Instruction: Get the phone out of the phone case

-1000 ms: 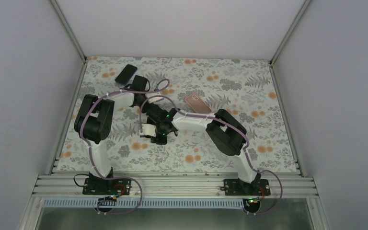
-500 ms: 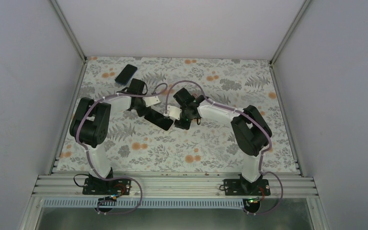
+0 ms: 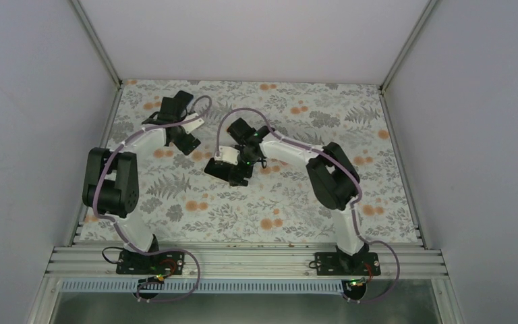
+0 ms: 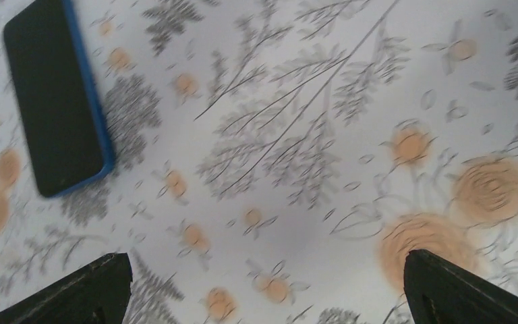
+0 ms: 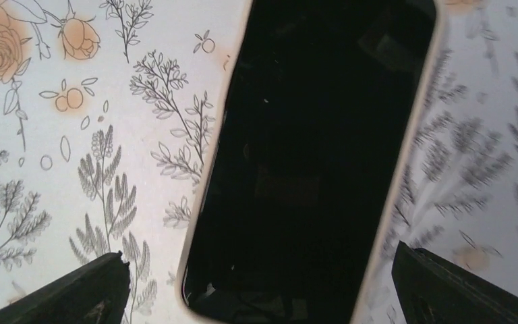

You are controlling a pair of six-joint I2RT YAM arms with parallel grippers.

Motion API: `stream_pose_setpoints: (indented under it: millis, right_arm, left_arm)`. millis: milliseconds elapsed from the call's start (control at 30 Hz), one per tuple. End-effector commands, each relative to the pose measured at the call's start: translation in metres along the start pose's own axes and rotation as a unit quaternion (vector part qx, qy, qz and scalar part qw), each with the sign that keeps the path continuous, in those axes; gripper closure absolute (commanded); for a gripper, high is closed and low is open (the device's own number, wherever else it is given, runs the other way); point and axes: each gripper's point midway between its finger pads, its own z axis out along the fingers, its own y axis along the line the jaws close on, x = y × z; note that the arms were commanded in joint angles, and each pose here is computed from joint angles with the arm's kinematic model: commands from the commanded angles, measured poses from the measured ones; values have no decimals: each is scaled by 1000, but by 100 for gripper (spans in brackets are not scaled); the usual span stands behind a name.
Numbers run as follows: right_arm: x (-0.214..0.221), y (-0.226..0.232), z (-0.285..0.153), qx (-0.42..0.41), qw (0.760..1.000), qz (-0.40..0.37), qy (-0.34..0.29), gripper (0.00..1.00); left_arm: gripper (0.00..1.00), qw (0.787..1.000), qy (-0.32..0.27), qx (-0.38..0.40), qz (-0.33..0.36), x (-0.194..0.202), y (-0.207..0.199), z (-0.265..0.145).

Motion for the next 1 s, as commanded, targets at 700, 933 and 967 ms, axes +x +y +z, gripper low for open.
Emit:
stream_pose_setpoints:
  millis: [700, 933, 967]
  right_arm:
    - [-1, -23, 51, 31, 996, 29, 83, 0]
    - [13, -17, 64, 14, 993, 23, 119, 0]
    - [14, -16, 65, 15, 992, 19, 124, 0]
  left_arm:
    - [0, 991, -39, -48, -119, 17, 57, -62]
    - [0, 990, -43, -31, -128, 16, 50, -64]
    - [0, 990, -45, -25, -130, 15, 49, -64]
